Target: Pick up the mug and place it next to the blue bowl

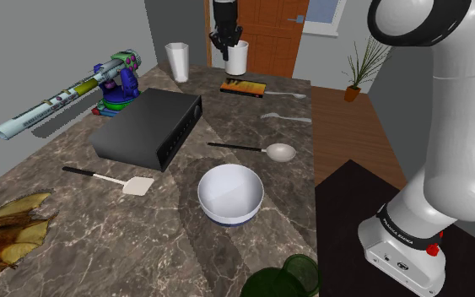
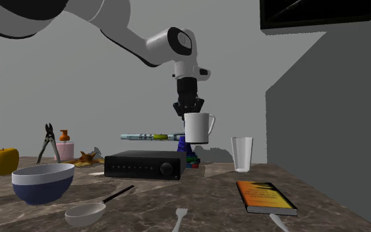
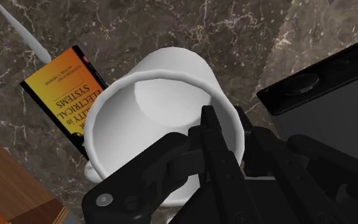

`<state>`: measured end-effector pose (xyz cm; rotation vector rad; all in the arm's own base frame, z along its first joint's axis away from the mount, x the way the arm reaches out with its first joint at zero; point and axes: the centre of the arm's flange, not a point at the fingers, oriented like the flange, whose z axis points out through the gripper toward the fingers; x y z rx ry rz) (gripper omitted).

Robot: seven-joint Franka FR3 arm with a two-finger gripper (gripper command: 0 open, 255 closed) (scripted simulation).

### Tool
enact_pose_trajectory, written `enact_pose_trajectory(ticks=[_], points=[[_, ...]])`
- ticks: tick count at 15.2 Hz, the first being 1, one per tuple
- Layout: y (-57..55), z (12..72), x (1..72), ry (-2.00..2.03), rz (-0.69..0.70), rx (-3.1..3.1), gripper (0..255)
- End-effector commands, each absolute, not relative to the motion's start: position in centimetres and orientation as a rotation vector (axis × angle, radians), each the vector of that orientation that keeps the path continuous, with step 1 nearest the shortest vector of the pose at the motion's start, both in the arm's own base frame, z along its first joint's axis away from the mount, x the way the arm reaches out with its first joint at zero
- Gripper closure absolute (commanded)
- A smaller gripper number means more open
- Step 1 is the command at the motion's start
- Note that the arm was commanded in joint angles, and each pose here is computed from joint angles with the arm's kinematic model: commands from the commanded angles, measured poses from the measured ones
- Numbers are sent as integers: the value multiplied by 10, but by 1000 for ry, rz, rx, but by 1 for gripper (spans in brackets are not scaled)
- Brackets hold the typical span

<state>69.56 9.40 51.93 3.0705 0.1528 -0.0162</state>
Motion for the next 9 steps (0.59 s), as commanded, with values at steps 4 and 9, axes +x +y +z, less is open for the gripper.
enact_pose_trajectory(ticks=[4, 9], points=[[146, 521, 666, 153, -16, 3071, 255], [202, 521, 633, 153, -16, 3071, 255]])
